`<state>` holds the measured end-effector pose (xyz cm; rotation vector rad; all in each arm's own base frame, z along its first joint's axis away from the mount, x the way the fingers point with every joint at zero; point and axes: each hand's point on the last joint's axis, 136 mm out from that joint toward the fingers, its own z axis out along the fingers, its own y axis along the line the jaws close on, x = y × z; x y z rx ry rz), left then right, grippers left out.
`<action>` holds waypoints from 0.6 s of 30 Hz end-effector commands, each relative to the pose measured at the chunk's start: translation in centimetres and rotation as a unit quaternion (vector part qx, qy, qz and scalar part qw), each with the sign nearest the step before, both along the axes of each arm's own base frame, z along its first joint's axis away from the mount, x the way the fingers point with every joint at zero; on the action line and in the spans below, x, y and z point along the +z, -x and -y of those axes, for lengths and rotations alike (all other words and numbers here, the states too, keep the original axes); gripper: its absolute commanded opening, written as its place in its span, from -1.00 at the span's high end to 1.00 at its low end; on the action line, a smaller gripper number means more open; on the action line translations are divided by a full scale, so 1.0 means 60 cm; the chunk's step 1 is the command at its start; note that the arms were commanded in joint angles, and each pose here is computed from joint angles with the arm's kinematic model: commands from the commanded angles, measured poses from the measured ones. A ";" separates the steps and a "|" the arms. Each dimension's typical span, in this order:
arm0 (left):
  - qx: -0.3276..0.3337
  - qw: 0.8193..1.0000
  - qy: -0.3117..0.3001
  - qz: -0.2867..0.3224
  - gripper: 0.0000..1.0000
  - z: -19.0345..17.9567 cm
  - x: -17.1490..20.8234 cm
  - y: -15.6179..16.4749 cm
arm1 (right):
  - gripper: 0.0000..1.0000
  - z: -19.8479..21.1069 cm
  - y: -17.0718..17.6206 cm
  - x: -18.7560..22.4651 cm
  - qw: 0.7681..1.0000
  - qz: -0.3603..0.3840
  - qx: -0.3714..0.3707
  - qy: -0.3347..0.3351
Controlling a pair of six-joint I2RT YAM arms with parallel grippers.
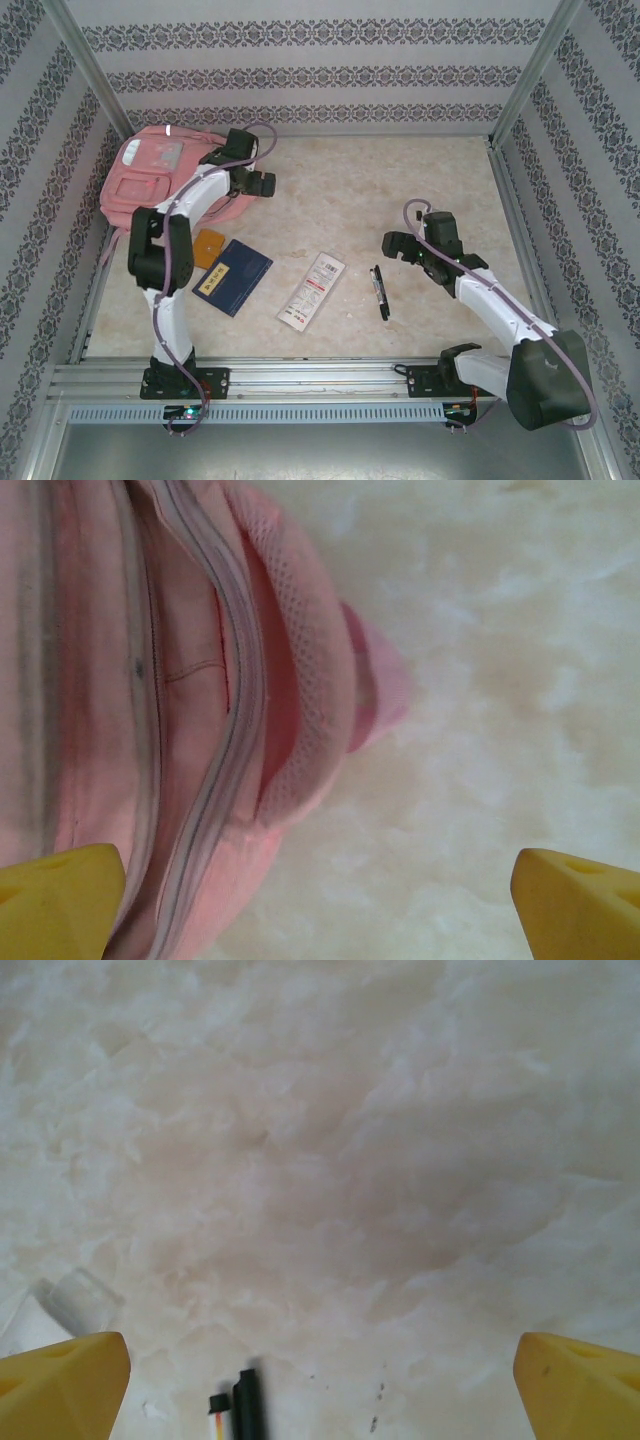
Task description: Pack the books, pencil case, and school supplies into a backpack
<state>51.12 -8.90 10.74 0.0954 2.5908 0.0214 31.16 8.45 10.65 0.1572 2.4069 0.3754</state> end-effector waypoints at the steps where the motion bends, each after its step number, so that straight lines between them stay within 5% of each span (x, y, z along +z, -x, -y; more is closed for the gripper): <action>1: 0.030 0.994 -0.087 -0.065 -0.80 -0.049 -0.038 0.011 | -0.96 -0.022 0.017 0.005 0.998 -0.038 0.047 0.001; 3: 0.033 0.991 -0.103 -0.081 -0.48 -0.052 -0.066 0.000 | -0.96 -0.025 0.022 0.003 0.997 -0.049 0.055 0.008; 6: 0.018 0.986 -0.123 -0.107 0.62 -0.045 -0.095 -0.010 | -0.96 -0.027 0.028 0.008 0.997 -0.055 0.057 0.007; 8: -0.013 0.986 -0.126 -0.113 1.00 -0.026 -0.100 -0.014 | -0.96 -0.025 0.028 0.019 0.997 -0.051 0.049 0.003; 14: -0.178 0.975 -0.134 -0.017 1.00 0.105 0.011 -0.014 | -0.96 -0.015 0.018 0.074 0.999 -0.016 0.002 -0.031; 18: -0.344 0.933 -0.090 0.059 1.00 0.263 0.075 0.042 | -0.97 0.057 0.005 0.096 0.991 0.005 -0.128 -0.034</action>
